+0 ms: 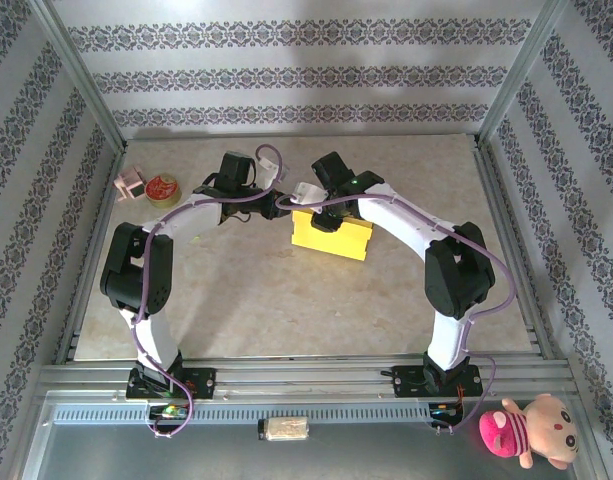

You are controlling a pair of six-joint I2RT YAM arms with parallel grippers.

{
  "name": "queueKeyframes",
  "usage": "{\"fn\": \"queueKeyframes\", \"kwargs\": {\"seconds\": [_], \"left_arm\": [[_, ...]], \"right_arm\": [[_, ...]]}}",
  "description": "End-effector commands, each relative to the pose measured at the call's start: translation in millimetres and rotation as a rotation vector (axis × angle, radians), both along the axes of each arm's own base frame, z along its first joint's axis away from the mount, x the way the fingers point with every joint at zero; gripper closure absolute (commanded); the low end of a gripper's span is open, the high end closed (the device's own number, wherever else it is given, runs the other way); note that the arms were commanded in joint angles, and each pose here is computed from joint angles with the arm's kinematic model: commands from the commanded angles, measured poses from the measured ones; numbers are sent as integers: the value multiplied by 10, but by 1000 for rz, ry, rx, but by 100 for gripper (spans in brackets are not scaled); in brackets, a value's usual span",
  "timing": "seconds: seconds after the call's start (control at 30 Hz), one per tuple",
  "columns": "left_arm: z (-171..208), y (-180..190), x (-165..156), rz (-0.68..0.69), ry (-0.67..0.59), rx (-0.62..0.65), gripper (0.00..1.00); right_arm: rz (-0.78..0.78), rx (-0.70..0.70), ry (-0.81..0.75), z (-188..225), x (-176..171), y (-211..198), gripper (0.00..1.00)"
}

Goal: Fold the paper box

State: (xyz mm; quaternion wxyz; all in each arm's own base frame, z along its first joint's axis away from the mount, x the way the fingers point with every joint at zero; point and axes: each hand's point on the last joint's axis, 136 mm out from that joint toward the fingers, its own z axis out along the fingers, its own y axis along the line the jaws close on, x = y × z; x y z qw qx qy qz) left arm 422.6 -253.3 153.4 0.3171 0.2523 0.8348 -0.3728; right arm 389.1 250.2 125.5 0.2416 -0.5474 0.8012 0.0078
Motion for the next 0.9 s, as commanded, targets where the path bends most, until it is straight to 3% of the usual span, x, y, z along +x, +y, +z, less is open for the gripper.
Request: {"fn": "queueKeyframes", "kwargs": {"seconds": [0.0, 0.37, 0.87], "left_arm": [[-91, -16, -232, -20, 65, 14, 76], [371, 129, -159, 26, -55, -34, 69], [335, -6, 314, 5, -79, -20, 69]], "right_arm": [[-55, 14, -18, -63, 155, -39, 65], [-54, 17, -1, -105, 132, -51, 65], [-40, 32, 24, -109, 83, -6, 65]]}}
